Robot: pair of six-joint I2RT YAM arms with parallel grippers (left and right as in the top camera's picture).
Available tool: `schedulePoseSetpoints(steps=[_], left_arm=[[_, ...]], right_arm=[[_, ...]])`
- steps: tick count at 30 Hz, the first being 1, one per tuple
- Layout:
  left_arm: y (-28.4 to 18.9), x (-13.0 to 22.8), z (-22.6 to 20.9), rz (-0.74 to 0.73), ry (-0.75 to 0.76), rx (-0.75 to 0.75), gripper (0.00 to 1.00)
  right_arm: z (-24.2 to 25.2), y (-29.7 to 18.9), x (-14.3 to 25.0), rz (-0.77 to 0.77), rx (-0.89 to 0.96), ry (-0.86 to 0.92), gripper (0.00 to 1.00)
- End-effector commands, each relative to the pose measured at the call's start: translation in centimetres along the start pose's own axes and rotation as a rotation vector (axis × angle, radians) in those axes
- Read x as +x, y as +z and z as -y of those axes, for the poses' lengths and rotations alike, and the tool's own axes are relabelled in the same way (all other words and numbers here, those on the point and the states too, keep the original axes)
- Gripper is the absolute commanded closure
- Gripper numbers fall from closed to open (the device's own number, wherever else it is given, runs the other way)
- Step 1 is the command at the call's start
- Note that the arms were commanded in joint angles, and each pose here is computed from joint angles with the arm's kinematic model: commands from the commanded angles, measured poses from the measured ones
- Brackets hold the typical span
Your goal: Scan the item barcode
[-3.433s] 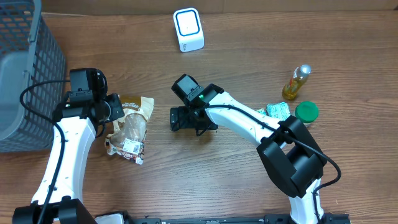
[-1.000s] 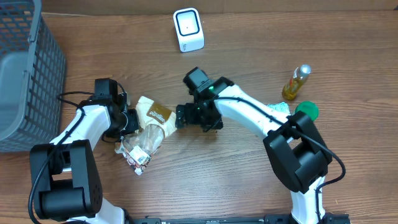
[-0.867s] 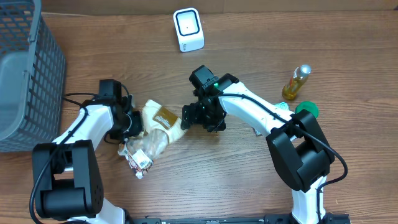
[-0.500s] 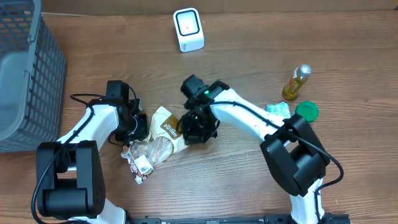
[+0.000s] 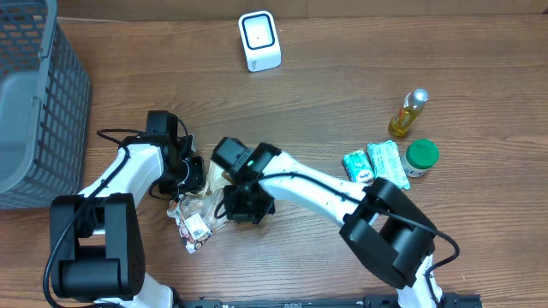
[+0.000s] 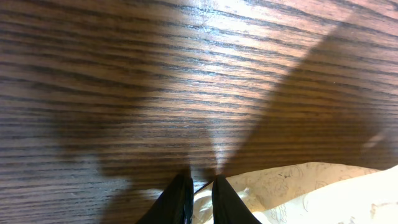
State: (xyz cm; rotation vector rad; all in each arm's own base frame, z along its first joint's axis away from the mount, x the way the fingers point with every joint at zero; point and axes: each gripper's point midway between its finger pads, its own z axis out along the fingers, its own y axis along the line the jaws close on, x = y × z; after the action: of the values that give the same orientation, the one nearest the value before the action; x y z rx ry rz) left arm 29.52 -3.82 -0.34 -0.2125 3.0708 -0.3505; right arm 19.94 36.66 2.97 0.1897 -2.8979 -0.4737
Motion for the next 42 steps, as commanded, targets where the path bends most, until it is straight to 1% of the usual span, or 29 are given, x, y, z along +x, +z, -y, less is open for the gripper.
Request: schedulePoseSetpoints(steps=[1, 4, 9, 13, 19, 25, 35, 37, 38, 39, 42], left_arm=[[2.2, 2.3, -1.0, -0.09, 0.008, -0.036, 0.83], [2.2, 2.3, -1.0, -0.09, 0.008, -0.036, 0.83], [2.2, 2.3, -1.0, -0.09, 0.008, -0.036, 0.82], [2.2, 2.3, -1.0, -0.09, 0.008, -0.036, 0.82], [2.3, 2.1, -1.0, -0.085, 0.009, -0.035, 0.83], [2.3, 2.1, -0.9, -0.082, 0.01, -0.034, 0.83], [2.3, 1.5, -0.9, -0.061, 0.014, -0.032, 0.82], [2.3, 1.5, -0.9, -0.059, 0.015, -0.032, 0.82], [2.3, 1.5, -0.9, -0.06, 0.015, -0.032, 0.82], [2.3, 1.5, -0.9, -0.061, 0.015, -0.032, 0.82], [2.3, 1.6, -0.9, -0.063, 0.014, -0.033, 0.82]], right_arm=[[-0.4, -0.7, -0.9, 0.12, 0.038, 0.052, 0.96], [-1.1, -0.2, -1.3, 0.183, 0.051, 0.062, 0.96], [-2.1, 1.4, -1.6, 0.23, 0.059, 0.022, 0.96], [-1.0, 1.4, -3.0, 0.317, 0.131, 0.022, 0.96], [1.5, -0.5, -6.4, 0.47, 0.222, 0.065, 0.95], [2.4, -1.4, -8.4, 0.498, 0.201, 0.113, 0.93], [2.7, -1.5, -8.7, 0.5, 0.202, 0.119, 0.91], [2.6, -1.0, -7.8, 0.449, 0.188, 0.119, 0.84], [2.4, -0.7, -7.1, 0.406, 0.173, 0.119, 0.7], [2.2, -0.3, -6.3, 0.361, 0.16, 0.12, 0.66], [2.1, 0.3, -4.4, 0.258, 0.139, 0.127, 0.66]])
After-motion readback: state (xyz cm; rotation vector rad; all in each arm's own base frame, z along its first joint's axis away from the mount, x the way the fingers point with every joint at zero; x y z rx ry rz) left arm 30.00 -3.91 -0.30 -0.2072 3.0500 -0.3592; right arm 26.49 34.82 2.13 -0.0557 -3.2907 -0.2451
